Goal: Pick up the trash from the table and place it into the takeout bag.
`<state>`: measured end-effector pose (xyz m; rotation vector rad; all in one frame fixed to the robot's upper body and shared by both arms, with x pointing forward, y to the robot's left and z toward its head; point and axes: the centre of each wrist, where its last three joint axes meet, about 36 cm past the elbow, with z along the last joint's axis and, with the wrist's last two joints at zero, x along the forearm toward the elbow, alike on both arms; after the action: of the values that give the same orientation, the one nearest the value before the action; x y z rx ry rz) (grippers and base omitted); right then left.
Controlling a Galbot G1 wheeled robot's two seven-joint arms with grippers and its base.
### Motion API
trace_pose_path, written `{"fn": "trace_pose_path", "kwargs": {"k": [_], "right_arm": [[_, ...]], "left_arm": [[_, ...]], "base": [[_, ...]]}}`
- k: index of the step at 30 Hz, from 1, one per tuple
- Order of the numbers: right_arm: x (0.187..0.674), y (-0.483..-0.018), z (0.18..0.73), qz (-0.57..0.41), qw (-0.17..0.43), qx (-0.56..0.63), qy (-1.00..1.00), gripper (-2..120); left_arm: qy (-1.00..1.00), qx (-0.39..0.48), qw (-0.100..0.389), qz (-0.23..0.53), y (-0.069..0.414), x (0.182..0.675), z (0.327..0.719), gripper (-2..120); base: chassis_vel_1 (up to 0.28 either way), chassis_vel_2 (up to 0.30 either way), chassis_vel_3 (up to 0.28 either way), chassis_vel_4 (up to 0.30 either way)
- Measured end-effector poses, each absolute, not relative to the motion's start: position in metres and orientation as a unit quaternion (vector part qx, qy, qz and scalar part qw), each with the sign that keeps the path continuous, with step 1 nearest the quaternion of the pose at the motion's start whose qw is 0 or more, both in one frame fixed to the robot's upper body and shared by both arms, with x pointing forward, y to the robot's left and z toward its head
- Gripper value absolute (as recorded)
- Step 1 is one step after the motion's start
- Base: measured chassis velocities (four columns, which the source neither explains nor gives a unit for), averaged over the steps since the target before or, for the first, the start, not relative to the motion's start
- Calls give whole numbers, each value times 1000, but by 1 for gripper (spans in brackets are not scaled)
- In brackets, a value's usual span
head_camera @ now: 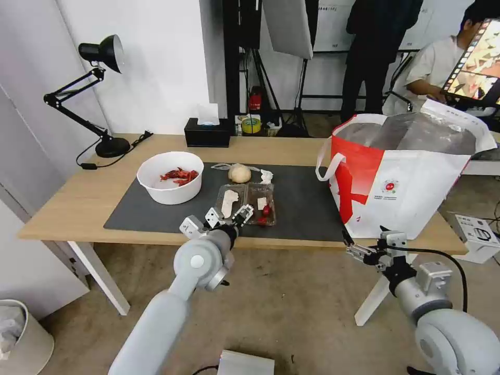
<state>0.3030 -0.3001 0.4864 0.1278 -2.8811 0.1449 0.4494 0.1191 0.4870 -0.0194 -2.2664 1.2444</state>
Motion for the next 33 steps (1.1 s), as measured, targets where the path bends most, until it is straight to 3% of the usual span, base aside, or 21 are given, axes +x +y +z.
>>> {"fn": "trace_pose_path", "kwargs": {"k": [11,14,33], "right_arm": [[305,-298,484,53,127,45,-989,100],[306,-299,484,55,126,45,-990,100],[301,-298,486,54,124,45,-990,100]], "left_arm": [[-846,13,252,469,118,449,483,100],[-849,13,225,478,120,449,487,100],[-856,-57,161,487,122,431,514,100]], "base": [[0,0,0,0],[0,0,0,0],[0,0,0,0]]}}
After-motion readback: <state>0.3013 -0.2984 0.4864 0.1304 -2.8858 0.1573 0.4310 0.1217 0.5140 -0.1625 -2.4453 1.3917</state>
